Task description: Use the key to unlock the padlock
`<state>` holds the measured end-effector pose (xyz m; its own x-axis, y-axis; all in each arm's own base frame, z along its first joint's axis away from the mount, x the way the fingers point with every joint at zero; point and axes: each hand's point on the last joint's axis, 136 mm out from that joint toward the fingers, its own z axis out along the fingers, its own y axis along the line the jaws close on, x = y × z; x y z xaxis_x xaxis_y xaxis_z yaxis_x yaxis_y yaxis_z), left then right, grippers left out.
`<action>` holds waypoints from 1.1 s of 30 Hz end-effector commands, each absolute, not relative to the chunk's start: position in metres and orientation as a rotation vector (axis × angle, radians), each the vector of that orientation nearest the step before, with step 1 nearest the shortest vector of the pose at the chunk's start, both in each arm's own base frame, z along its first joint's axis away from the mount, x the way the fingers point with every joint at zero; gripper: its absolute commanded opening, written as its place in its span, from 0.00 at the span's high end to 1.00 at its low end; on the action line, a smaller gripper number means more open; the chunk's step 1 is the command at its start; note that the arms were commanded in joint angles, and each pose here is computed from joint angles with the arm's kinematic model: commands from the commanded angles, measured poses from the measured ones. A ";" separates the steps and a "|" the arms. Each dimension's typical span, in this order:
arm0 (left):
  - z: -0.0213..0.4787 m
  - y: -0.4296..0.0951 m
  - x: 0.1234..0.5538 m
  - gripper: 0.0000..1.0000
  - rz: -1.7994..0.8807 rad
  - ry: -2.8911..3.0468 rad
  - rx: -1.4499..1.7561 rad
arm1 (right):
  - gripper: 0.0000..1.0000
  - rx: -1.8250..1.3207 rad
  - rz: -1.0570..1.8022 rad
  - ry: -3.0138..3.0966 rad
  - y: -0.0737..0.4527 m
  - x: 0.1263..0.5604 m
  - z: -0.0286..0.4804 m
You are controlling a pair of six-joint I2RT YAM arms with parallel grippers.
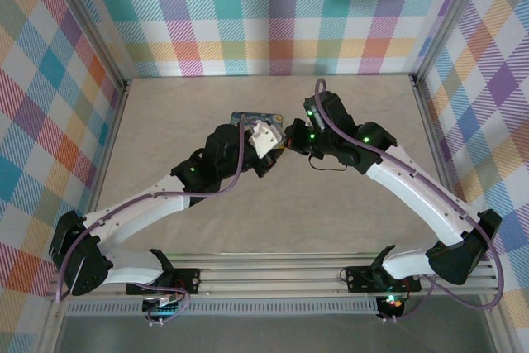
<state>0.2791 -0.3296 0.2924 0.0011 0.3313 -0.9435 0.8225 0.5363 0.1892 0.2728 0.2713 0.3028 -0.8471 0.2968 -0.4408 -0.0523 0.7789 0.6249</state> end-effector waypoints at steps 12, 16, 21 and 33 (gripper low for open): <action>0.283 -0.321 0.273 1.00 -0.878 1.734 0.930 | 0.45 -0.089 1.044 1.964 0.256 0.260 0.385; 0.291 -0.318 0.263 1.00 -1.085 1.745 0.961 | 0.46 -0.200 1.170 1.947 0.256 0.259 0.390; 0.311 -0.313 0.247 1.00 -1.259 1.715 1.030 | 0.48 -0.365 1.359 1.898 0.263 0.254 0.399; 0.359 -0.303 0.224 1.00 -1.408 1.617 1.096 | 0.62 -0.674 1.514 1.781 0.285 0.231 0.387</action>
